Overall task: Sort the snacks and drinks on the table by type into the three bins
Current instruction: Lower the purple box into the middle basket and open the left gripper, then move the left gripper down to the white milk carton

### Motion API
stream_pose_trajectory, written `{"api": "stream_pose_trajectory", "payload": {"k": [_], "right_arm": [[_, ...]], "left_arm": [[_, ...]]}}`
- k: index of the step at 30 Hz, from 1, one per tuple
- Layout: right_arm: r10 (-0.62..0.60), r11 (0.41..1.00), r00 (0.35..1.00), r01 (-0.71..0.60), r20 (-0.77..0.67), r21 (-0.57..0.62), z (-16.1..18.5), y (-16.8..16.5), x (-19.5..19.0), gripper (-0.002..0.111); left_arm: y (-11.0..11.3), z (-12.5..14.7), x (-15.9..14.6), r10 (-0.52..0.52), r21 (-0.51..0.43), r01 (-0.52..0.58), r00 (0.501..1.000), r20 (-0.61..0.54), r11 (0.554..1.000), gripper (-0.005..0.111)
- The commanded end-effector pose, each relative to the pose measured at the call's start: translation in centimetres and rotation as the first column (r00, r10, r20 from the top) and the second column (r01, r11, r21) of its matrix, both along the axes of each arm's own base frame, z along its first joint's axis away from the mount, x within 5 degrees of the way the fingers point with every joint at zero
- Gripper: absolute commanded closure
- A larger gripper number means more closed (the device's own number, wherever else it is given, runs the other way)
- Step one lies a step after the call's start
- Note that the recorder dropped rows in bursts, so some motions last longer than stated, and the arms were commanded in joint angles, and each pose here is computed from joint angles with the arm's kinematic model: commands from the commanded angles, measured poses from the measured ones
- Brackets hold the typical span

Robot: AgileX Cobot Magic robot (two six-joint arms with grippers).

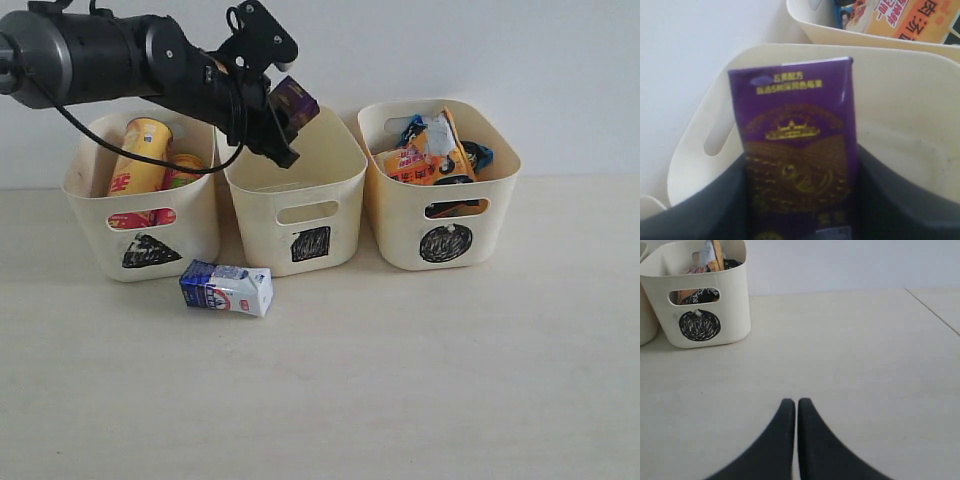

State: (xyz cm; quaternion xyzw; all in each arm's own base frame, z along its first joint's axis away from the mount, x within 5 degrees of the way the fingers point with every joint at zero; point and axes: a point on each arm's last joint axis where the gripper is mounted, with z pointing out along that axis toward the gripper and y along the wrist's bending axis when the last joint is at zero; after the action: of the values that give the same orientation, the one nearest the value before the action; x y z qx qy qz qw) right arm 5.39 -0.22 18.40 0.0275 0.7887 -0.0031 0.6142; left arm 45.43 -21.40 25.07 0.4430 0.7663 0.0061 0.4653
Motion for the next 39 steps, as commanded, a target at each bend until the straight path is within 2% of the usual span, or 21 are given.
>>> {"api": "stream_pose_trajectory", "payload": {"k": [1,3,8,11,13,15,19,25,29,34,38,39], "right_arm": [[-0.004,1.0,1.0,0.004,0.005,0.002,-0.1,0.0,0.0,0.108],[-0.004,1.0,1.0,0.004,0.005,0.002,-0.1,0.0,0.0,0.108],[-0.004,1.0,1.0,0.004,0.005,0.002,-0.1,0.0,0.0,0.108],[-0.004,1.0,1.0,0.004,0.005,0.002,-0.1,0.0,0.0,0.108],[-0.004,1.0,1.0,0.004,0.005,0.002,-0.1,0.0,0.0,0.108],[-0.004,1.0,1.0,0.004,0.005,0.002,-0.1,0.0,0.0,0.108],[-0.004,1.0,1.0,0.004,0.005,0.002,-0.1,0.0,0.0,0.108],[-0.004,1.0,1.0,0.004,0.005,0.002,-0.1,0.0,0.0,0.108],[-0.004,1.0,1.0,0.004,0.005,0.002,-0.1,0.0,0.0,0.108],[-0.004,1.0,1.0,0.004,0.005,0.002,-0.1,0.0,0.0,0.108],[-0.004,1.0,1.0,0.004,0.005,0.002,-0.1,0.0,0.0,0.108],[-0.004,1.0,1.0,0.004,0.005,0.002,-0.1,0.0,0.0,0.108]], "left_arm": [[-0.3,0.4,0.4,0.016,-0.047,-0.015,1.0,0.017,0.999,0.099],[-0.3,0.2,0.5,0.014,-0.043,-0.014,1.0,0.008,0.999,0.09],[-0.3,0.0,0.5,0.014,-0.041,-0.014,1.0,0.003,0.999,0.048],[-0.3,0.0,0.5,0.02,-0.049,-0.02,1.0,0.001,0.999,0.027],[-0.3,0.0,0.5,0.03,-0.063,-0.031,1.0,-0.008,0.998,0.018],[-0.3,0.0,0.5,0.041,-0.075,-0.042,0.999,-0.018,0.996,0.015],[0.0,1.1,-0.2,0.021,-0.034,-0.022,0.999,-0.03,0.999,0.018],[1.5,4.0,-2.6,-0.02,0.143,0.035,0.994,-0.103,0.989,0.028],[2.3,6.1,-4.2,-0.033,0.173,0.058,0.989,-0.143,0.983,0.046],[3.0,7.1,-6.0,-0.064,0.238,0.12,0.971,-0.23,0.964,0.068],[3.6,7.0,-7.3,-0.109,0.308,0.217,0.937,-0.332,0.926,0.099],[3.7,6.9,-7.5,-0.121,0.322,0.241,0.928,-0.352,0.916,0.102]]}}
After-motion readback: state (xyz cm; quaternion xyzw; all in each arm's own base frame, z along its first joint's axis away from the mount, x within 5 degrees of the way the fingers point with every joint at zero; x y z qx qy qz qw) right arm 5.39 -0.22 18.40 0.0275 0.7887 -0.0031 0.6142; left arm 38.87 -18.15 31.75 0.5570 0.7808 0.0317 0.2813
